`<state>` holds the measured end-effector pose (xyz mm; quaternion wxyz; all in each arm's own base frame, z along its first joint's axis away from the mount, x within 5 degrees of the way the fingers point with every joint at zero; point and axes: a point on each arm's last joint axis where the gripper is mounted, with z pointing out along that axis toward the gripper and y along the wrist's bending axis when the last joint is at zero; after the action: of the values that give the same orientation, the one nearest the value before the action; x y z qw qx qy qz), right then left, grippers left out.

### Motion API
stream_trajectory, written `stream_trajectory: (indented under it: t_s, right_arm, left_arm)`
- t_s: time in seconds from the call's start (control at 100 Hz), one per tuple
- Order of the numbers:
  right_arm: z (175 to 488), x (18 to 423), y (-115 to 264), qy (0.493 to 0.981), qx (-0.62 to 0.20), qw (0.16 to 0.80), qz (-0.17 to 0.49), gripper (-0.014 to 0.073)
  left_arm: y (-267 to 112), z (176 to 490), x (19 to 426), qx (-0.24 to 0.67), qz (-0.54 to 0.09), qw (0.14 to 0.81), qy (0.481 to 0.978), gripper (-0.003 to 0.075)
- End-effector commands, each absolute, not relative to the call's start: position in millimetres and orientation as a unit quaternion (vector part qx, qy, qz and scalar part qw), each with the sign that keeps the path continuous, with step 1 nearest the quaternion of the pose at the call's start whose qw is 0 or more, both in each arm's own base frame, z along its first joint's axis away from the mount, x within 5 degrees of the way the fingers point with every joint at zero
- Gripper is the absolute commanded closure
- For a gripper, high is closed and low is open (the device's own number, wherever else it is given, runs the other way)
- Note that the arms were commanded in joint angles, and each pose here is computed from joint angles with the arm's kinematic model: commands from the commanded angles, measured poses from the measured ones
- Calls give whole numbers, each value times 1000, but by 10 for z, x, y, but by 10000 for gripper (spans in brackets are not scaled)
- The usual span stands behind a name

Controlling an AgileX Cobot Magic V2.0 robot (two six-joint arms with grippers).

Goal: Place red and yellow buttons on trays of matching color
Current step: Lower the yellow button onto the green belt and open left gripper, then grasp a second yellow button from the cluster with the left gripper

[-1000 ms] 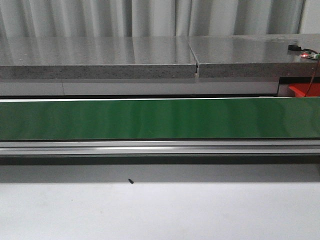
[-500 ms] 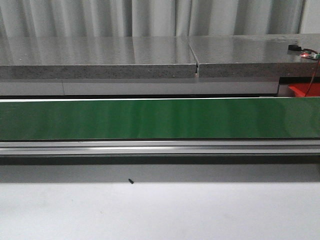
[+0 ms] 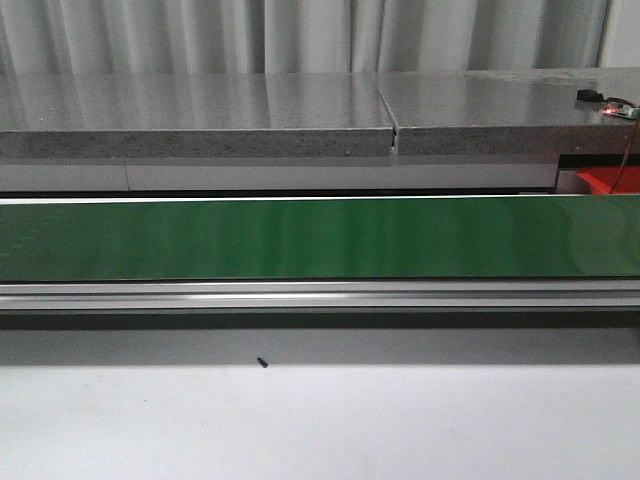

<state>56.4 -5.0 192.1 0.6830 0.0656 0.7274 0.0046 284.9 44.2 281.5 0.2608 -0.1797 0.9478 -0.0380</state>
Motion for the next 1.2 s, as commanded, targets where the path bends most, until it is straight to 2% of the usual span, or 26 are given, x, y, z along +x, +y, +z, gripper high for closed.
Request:
stream_trajectory:
  t_s: [0.0, 0.19, 0.51, 0.7, 0.96, 1.19]
  right_arm:
    - [2057, 542, -48, 685, 60, 726, 2, 661]
    - [2057, 542, -48, 685, 60, 726, 2, 661]
    - [2057, 542, -48, 685, 60, 726, 2, 661]
    - [2057, 542, -48, 685, 60, 726, 2, 661]
    - [2057, 542, -48, 685, 60, 726, 2, 661]
    - [2057, 542, -48, 685, 60, 726, 2, 661]
  left_arm:
    - [404, 3167, 2772, -175, -45, 334, 925, 151]
    - [508, 3337, 2560, -196, -36, 343, 918, 151]
    - [985, 3274, 2324, -280, 3, 290, 915, 151]
    - [1277, 3125, 2294, -322, 15, 258, 911, 151]
    - [1611, 2706, 2394, -350, 9, 186, 918, 151]
    - [1861, 2478, 2495, -370, 12, 172, 913, 151]
